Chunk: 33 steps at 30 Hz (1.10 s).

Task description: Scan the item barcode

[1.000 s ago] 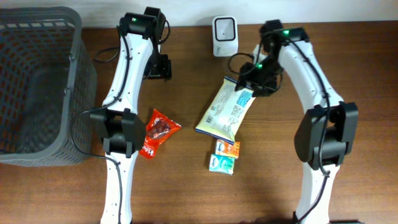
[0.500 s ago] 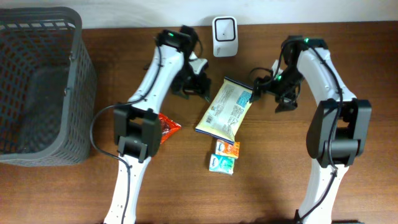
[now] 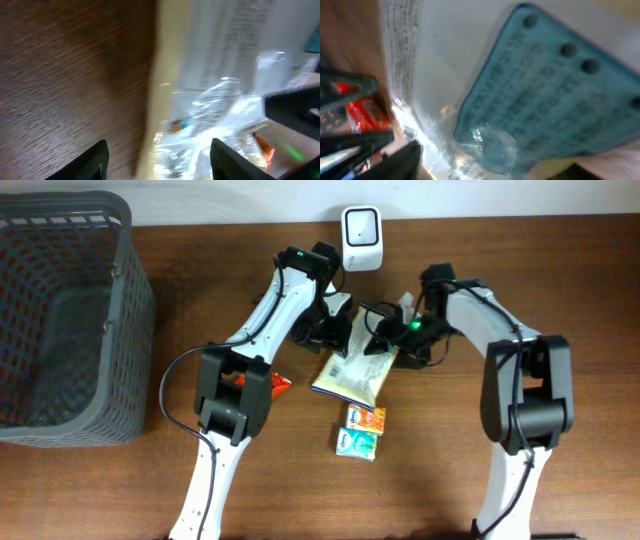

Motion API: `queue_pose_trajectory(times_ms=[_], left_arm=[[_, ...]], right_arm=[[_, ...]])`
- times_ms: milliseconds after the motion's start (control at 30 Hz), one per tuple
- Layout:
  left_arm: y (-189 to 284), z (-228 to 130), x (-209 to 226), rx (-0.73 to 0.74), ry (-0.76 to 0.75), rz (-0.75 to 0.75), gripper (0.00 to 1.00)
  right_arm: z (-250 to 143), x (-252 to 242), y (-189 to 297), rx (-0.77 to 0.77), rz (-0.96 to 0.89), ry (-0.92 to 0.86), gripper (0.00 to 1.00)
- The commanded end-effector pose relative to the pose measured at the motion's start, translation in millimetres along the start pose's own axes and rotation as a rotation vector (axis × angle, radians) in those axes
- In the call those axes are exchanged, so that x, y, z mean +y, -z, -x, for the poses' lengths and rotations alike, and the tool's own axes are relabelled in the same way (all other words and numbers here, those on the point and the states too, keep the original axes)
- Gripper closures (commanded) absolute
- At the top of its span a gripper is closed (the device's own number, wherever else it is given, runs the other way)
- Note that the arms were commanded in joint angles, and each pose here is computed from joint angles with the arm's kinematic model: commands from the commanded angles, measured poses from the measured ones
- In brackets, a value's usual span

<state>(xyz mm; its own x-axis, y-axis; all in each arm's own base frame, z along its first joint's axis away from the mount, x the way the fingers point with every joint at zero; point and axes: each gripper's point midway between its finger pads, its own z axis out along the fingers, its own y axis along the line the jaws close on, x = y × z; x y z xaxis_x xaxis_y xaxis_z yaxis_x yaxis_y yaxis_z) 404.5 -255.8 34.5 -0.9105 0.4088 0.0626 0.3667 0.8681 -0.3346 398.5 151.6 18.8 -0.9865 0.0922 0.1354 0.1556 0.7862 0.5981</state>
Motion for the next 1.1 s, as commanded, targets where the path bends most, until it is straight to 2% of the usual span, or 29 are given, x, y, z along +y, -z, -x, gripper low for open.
queue_pose_trajectory(times_ms=[0,33,67,167,267,500,567,667,833,867,900,967,1033,1067], left_arm=[[-3,-6,13,0.029,0.017,0.009,0.36],[-2,-7,14,0.034,0.021,0.009,0.35],[-2,-8,15,0.038,0.024,0.01,0.36],[-2,-9,20,0.04,0.026,0.033,0.35],[-1,-10,23,0.043,0.027,0.054,0.35],[-1,-5,24,0.023,0.021,0.054,0.34],[-1,-4,24,0.021,0.021,0.054,0.34],[-1,-4,25,0.02,0.024,0.054,0.35],[0,-3,27,0.017,0.026,0.054,0.36],[-1,-5,26,0.022,0.027,0.054,0.36],[0,-7,26,0.031,0.029,0.054,0.35],[0,-9,26,0.04,0.032,0.05,0.29],[-1,-9,22,0.042,0.031,0.033,0.24],[-1,-9,16,0.041,0.029,0.0,0.24]], right_arm=[[0,-12,-14,-0.014,-0.09,-0.069,0.65],[2,-14,-14,-0.026,-0.101,-0.063,0.87],[4,-16,-14,-0.035,-0.115,-0.06,0.96],[5,-17,-4,-0.036,-0.12,-0.059,0.96],[9,-10,35,-0.05,-0.168,-0.018,0.96],[6,-1,159,-0.195,-0.676,0.056,0.96],[1,7,177,-0.213,-0.761,0.084,0.96],[-9,18,186,-0.212,-0.856,0.132,0.96],[-9,37,160,-0.194,-0.884,0.214,0.96],[-9,36,160,-0.204,-0.884,0.193,0.7],[-7,31,164,-0.24,-0.878,0.109,0.61],[-2,21,169,-0.263,-0.817,0.005,0.55],[1,14,172,-0.231,-0.686,-0.047,0.37],[1,13,171,-0.191,-0.581,-0.03,0.35]])
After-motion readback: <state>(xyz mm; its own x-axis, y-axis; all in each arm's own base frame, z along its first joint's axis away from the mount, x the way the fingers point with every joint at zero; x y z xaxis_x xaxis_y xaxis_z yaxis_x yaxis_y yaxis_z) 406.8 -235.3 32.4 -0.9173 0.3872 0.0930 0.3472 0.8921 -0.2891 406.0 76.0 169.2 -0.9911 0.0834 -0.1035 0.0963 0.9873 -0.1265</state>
